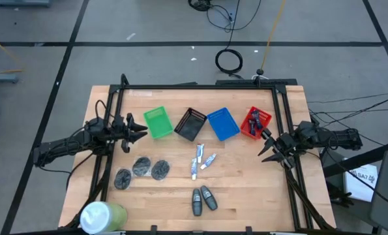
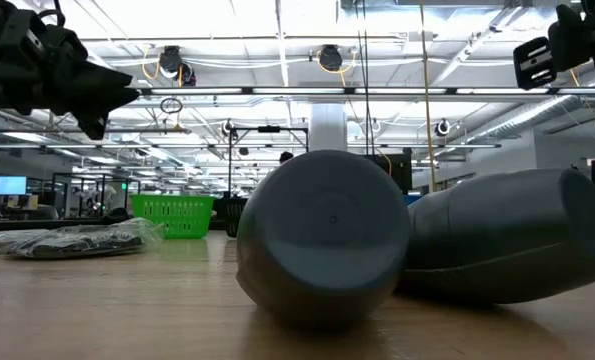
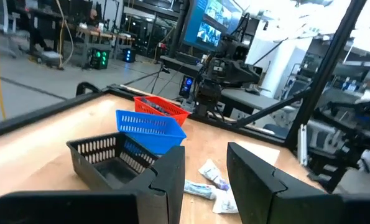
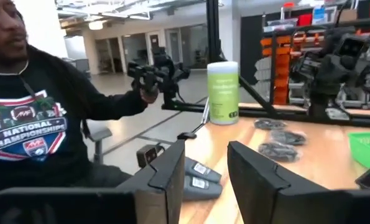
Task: Pick & Place Travel size toiletries
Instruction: Put the bottom black hairbrush into the green bin
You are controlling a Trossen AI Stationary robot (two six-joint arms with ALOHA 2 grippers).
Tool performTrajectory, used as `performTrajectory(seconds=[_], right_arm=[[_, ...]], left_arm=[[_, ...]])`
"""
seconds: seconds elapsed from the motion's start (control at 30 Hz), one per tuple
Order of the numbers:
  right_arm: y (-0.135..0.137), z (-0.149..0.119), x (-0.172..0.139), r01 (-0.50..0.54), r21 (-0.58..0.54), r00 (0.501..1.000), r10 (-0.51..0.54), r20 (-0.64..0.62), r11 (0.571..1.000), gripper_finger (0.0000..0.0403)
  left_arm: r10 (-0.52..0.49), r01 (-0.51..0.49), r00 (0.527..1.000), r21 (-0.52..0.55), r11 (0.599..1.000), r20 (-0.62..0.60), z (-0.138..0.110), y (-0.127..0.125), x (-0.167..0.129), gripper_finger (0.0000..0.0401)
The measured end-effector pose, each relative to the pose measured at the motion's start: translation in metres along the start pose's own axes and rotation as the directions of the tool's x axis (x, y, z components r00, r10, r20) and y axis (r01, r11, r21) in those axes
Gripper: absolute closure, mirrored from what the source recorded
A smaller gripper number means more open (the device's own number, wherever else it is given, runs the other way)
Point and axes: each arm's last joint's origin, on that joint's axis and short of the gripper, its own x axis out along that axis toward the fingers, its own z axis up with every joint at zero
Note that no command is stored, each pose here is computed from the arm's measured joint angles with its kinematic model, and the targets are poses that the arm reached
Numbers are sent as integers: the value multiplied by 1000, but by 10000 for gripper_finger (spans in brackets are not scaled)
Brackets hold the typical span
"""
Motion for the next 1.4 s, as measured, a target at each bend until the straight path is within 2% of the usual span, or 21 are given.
performTrajectory(seconds=[0.13, 0.2, 0.27, 0.4, 0.53, 0.6, 0.67, 0.7, 0.77, 0.83, 0.9, 0.97, 1.03, 1.1, 1.17, 1.27, 1.3, 1.33, 1.4], right_arm=[[0, 2, 0, 1, -16, 1000, 0, 22, 1000, 298], [0, 4, 0, 21, -28, 999, -20, 35, 999, 298], [-1, 4, 0, 27, -34, 999, -25, 45, 999, 298], [0, 6, 0, 23, -40, 998, -21, 55, 999, 299], [0, 6, 0, 18, -29, 998, -17, 56, 999, 299], [0, 6, 0, 17, -18, 998, -16, 55, 1000, 298], [0, 6, 0, 17, -9, 998, -16, 55, 1000, 298], [0, 5, 0, 17, -8, 999, -16, 52, 1000, 298], [0, 5, 0, 17, -7, 999, -17, 49, 1000, 298], [0, 5, 0, 16, -4, 999, -16, 49, 1000, 298], [0, 5, 0, 17, -4, 999, -16, 48, 1000, 298], [0, 4, 0, 17, 0, 999, -17, 41, 1000, 298], [0, 3, 0, 18, 4, 999, -19, 33, 1000, 298], [0, 3, 0, 19, 4, 999, -19, 31, 1000, 298], [0, 3, 0, 19, -2, 999, -19, 31, 1000, 298], [0, 3, 0, 20, -10, 999, -19, 30, 1000, 298], [-1, 3, 0, 21, -9, 999, -21, 27, 1000, 298], [-1, 2, 0, 24, -6, 999, -24, 22, 1000, 298], [-1, 2, 0, 39, -2, 999, -39, 18, 999, 298]], left_arm=[[5, -7, 1000, -125, 992, -14, -1, 0, 0, 286], [6, -10, 1000, -244, 970, -16, -2, 1, 0, 286], [3, -10, 1000, -310, 951, -26, 0, 0, 1, 287], [-36, 14, 997, -293, 956, -69, 20, -10, 1, 314], [-53, 2, 983, -282, 959, -173, 51, -25, 6, 377], [-44, -36, 965, -295, 955, -260, 65, -32, 11, 394], [-5, -121, 918, -293, 949, -397, 74, -38, 19, 394], [17, -167, 885, -282, 945, -465, 78, -41, 24, 396], [59, -270, 787, -256, 928, -614, 81, -47, 33, 399], [75, -360, 643, -215, 908, -762, 79, -54, 40, 398], [78, -476, 453, -168, 863, -888, 72, -62, 45, 400], [77, -612, 245, -93, 785, -966, 62, -70, 47, 400], [54, -717, 60, -5, 697, -997, 51, -80, 48, 400], [11, -776, -92, 79, 626, -996, 37, -91, 49, 400], [-1, -797, -182, 147, 587, -983, 24, -104, 51, 400], [52, -814, -242, 232, 532, -969, 7, -118, 53, 400], [79, -829, -248, 254, 498, -966, 2, -122, 54, 400], [98, -852, -254, 271, 447, -962, -4, -126, 55, 400], [93, -890, -271, 286, 355, -958, -16, -133, 58, 400]])
